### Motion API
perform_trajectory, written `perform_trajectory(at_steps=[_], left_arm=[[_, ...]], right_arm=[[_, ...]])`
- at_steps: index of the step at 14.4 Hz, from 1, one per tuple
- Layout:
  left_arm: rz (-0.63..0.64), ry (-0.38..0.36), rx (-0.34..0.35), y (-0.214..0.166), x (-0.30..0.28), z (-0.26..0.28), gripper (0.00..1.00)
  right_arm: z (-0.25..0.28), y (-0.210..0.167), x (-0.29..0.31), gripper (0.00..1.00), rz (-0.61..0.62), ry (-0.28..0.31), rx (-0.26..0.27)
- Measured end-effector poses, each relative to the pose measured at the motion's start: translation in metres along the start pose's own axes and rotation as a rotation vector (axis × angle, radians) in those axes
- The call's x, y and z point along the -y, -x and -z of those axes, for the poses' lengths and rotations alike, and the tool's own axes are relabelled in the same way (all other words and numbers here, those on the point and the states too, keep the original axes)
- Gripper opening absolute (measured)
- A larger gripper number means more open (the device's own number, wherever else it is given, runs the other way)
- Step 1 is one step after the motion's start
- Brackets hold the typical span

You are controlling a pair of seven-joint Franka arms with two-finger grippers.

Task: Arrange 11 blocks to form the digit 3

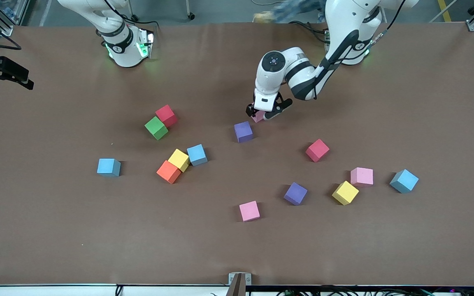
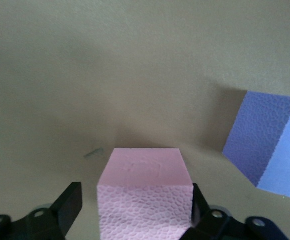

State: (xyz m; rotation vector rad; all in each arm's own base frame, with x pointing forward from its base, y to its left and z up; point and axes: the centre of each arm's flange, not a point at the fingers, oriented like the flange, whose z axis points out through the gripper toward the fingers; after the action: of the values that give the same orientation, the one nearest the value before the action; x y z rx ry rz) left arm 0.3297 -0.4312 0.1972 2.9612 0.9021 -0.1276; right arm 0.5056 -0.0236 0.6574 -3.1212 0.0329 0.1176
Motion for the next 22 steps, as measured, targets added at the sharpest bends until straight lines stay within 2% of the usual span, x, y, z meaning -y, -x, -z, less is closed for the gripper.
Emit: perform_trajectory(at_steps=[2,3,5,9,12,16,20,22], left_arm=[[-0.038,0.007,-0.007,0.004,-0.005,-0.002,0.66],[-0.086,0.011,-0.023,0.009,-0.006,-0.001,0.60],[-0.219,0.018,-0.050,0.029,-0.009,-0.001,0.59],[-0.455,0.036,-0.058,0.087,-0.020,0.005,0.56],[-0.566,0.043,-0.064,0.095,-0.026,0.011,0.56],[-0.617,0.037,-0.057,0.099,-0.030,0.007,0.56],[-0.634,-0.042,-0.050,0.097,-0.037,-0.003,0.56],[-0.634,-0.052,-0.047,0.098,-0.041,-0.004,0.56]], right_arm=[[0.000,0.000,0.000,1.00,0.000,0.000,0.000],[0.000,0.000,0.000,1.00,0.000,0.000,0.000],[0.001,0.000,0.000,1.00,0.000,0.000,-0.001],[0.002,0.000,0.000,1.00,0.000,0.001,-0.005],[0.003,-0.001,-0.002,1.00,-0.004,0.002,-0.015],[-0.008,-0.022,-0.016,1.00,-0.030,0.007,-0.011],[-0.038,-0.049,-0.023,1.00,-0.041,0.013,0.035],[-0.055,-0.064,-0.025,1.00,-0.043,0.024,0.041]])
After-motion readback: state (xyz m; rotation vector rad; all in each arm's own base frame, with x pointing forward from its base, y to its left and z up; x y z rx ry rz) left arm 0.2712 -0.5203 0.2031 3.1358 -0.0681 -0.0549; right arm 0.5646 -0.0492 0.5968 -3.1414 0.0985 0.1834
